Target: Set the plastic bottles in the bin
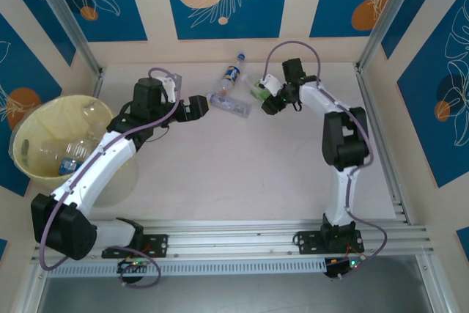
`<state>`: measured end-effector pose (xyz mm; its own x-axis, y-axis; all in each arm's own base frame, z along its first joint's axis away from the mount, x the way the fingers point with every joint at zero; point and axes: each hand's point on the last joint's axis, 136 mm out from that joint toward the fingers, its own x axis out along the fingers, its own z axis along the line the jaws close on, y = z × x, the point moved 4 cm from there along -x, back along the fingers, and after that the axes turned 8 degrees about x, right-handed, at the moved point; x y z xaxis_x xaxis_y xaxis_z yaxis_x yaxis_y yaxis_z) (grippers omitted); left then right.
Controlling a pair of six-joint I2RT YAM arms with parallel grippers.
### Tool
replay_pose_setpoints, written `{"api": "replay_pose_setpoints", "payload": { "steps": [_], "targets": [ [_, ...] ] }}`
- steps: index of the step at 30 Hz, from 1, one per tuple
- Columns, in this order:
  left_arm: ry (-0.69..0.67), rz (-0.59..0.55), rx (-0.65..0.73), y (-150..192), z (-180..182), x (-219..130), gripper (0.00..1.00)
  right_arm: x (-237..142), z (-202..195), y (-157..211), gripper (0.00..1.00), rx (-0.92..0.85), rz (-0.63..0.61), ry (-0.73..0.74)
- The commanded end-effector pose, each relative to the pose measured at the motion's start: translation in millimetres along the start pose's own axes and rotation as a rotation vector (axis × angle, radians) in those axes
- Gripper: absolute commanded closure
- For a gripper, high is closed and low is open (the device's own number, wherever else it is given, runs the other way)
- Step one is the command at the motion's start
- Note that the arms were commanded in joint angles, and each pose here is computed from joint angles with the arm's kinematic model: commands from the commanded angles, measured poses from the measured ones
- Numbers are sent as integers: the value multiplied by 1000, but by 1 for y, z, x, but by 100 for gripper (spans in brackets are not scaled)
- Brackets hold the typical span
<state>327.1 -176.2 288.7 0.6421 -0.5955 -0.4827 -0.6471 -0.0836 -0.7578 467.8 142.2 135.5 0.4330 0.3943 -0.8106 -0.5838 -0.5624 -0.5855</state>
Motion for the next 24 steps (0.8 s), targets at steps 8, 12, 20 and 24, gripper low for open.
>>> {"api": "replay_pose_setpoints", "payload": {
  "steps": [8,12,20,24],
  "targets": [
    [230,-66,-96,0,-20,27,0,-60,70,-13,58,254,-281,84],
    [294,-113,-108,2,-26,31,0,-62,120,-18,58,340,-339,-30],
    [175,-89,-46,23,-26,49,0,-53,192,-23,59,443,-345,-153],
    [99,-85,-54,30,-18,58,0,-57,210,-30,59,453,-397,-172]
  ]
}}
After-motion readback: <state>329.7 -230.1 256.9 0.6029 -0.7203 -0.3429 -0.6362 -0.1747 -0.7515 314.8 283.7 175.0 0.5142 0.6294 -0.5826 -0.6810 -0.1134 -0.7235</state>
